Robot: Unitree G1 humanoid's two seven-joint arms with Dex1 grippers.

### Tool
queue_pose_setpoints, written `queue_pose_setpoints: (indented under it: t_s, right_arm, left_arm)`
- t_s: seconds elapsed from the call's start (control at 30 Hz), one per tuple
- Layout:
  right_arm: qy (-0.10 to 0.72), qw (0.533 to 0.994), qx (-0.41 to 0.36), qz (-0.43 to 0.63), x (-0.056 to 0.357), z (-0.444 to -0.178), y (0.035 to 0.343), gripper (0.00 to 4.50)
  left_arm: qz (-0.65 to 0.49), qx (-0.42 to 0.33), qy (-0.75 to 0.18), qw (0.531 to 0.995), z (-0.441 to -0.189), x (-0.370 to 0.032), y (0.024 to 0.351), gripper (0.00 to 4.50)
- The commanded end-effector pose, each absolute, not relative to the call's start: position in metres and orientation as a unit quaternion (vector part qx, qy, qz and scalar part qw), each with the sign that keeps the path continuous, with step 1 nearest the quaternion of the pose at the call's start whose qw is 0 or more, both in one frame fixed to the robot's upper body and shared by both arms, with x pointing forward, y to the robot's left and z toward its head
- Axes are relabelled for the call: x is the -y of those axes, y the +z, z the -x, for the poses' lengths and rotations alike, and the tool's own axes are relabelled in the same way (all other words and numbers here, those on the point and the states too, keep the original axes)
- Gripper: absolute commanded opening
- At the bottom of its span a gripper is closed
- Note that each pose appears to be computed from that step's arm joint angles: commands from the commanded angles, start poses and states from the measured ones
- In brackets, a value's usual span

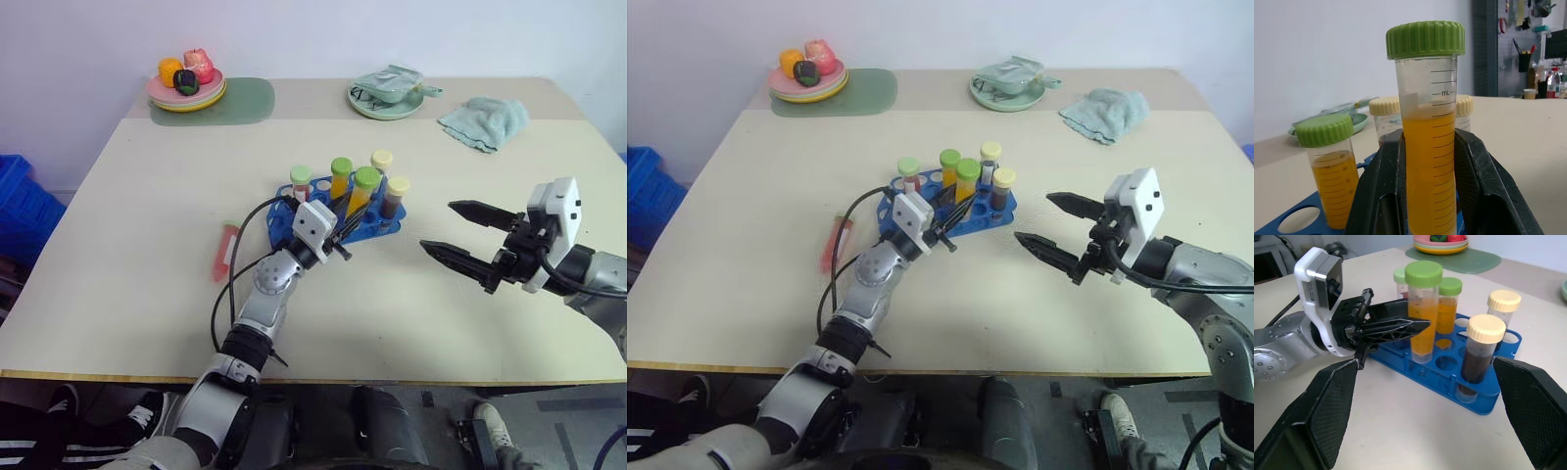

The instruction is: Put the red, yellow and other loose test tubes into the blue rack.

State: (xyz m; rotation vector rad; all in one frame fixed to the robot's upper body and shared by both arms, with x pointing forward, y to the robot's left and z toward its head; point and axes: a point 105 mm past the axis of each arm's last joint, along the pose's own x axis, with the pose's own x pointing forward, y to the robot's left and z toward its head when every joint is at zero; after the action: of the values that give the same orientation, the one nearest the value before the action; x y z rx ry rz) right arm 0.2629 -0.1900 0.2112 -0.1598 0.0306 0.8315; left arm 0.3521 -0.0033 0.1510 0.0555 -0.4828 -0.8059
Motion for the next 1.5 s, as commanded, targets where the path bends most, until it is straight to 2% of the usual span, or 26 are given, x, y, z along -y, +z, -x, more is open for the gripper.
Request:
queue_pose_setpoints:
  t_s: [0.03, 0.33, 1.13, 1.37, 1.4, 1.5]
  right_arm:
    - [0.406, 0.909, 0.015, 0.093, 0.187, -0.259, 0.226, 4.50]
    - [0.407, 0.908, 0.015, 0.095, 0.186, -0.259, 0.226, 4.50]
    - [0.404, 0.910, 0.011, 0.094, 0.186, -0.260, 0.219, 4.50]
    - [0.403, 0.910, 0.011, 0.092, 0.186, -0.261, 0.218, 4.50]
    - [0.403, 0.911, 0.010, 0.092, 0.186, -0.261, 0.217, 4.50]
    - [0.403, 0.911, 0.006, 0.090, 0.188, -0.262, 0.215, 4.50]
  left_arm:
    - [-0.024, 0.249, -0.383, 0.889, -0.350, 0.002, 0.161, 0.76]
    - [-0.013, 0.234, -0.372, 0.898, -0.360, 0.005, 0.161, 0.76]
    - [-0.004, 0.207, -0.370, 0.906, -0.356, -0.003, 0.145, 0.76]
    - [0.019, 0.213, -0.397, 0.893, -0.351, 0.000, 0.153, 4.23]
    - [0.019, 0.215, -0.399, 0.891, -0.350, 0.000, 0.154, 4.40]
    - [0.017, 0.218, -0.395, 0.892, -0.350, -0.002, 0.157, 4.40]
